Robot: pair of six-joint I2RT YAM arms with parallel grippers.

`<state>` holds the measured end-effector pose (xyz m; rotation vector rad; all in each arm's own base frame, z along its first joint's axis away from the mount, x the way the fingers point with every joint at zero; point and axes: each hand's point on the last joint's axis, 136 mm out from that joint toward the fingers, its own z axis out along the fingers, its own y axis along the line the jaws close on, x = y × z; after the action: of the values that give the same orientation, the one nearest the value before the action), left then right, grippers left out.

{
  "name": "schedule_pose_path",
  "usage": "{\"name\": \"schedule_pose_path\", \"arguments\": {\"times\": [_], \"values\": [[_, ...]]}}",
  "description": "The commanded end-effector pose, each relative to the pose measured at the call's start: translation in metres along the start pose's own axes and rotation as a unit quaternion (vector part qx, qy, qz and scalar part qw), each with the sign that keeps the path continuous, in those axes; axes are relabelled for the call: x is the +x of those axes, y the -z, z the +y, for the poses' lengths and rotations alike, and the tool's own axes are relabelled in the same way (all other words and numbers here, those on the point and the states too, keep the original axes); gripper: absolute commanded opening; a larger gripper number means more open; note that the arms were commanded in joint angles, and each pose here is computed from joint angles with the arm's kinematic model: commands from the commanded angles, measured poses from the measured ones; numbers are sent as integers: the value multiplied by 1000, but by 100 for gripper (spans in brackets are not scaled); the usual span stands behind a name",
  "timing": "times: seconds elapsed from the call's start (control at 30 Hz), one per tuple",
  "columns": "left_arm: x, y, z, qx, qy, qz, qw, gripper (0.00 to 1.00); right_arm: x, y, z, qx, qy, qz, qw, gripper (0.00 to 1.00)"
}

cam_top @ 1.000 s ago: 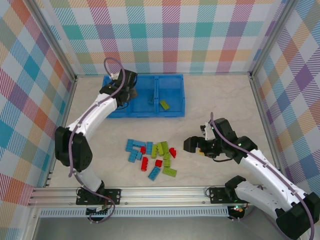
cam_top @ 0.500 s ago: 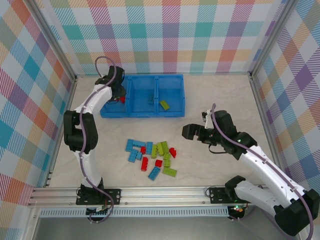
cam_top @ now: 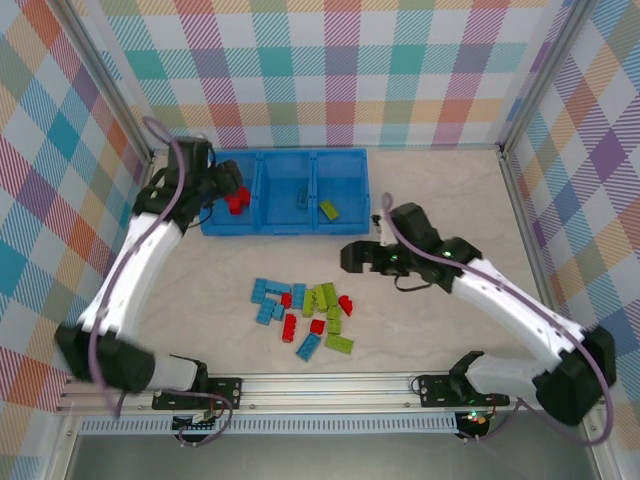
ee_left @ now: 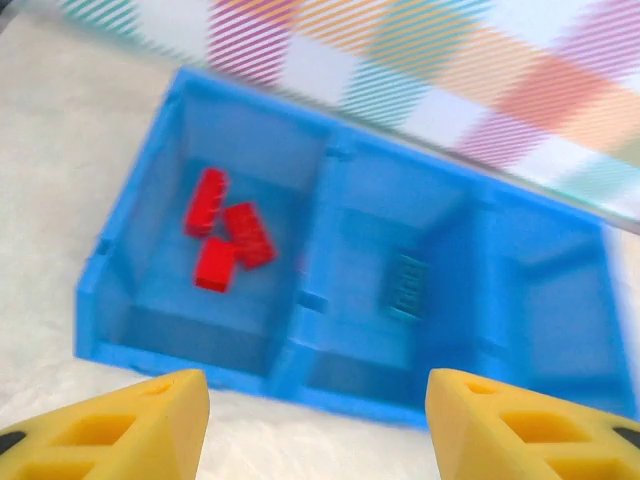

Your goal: Sort the legos into containers by color

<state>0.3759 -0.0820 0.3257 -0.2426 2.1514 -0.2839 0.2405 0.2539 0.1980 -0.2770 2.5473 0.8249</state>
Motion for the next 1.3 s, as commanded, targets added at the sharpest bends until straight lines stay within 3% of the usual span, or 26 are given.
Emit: {"name": "schedule_pose_path", "arguments": {"times": [0.0,0.17,0.33,0.4,0.47,0.53,0.9,1.0,1.1,1.27], "values": [[48,42,-33,93,-171,30,980,59,2,-30,20,29,90,42,995,96],[116,105,-18,163,-350,31,922,67,10,-90,58,23,194,97,976,92],[158,144,4,202,-415,-36,886,72,18,-144,68,11,245,142,959,84],[172,154,6,223,-430,-41,874,80,21,-160,69,7,254,157,954,81],[198,163,4,269,-474,-16,838,92,27,-175,69,3,260,176,949,80],[210,166,4,288,-491,2,822,100,32,-187,70,-5,262,191,946,80],[210,154,2,285,-500,3,818,100,64,-231,77,-23,263,255,930,72],[211,151,0,289,-497,0,819,100,66,-236,71,-11,260,257,931,60],[211,147,-1,288,-495,-2,820,100,58,-235,64,13,264,238,935,40],[209,143,-3,287,-493,-8,822,100,39,-219,76,4,267,192,944,29]]}}
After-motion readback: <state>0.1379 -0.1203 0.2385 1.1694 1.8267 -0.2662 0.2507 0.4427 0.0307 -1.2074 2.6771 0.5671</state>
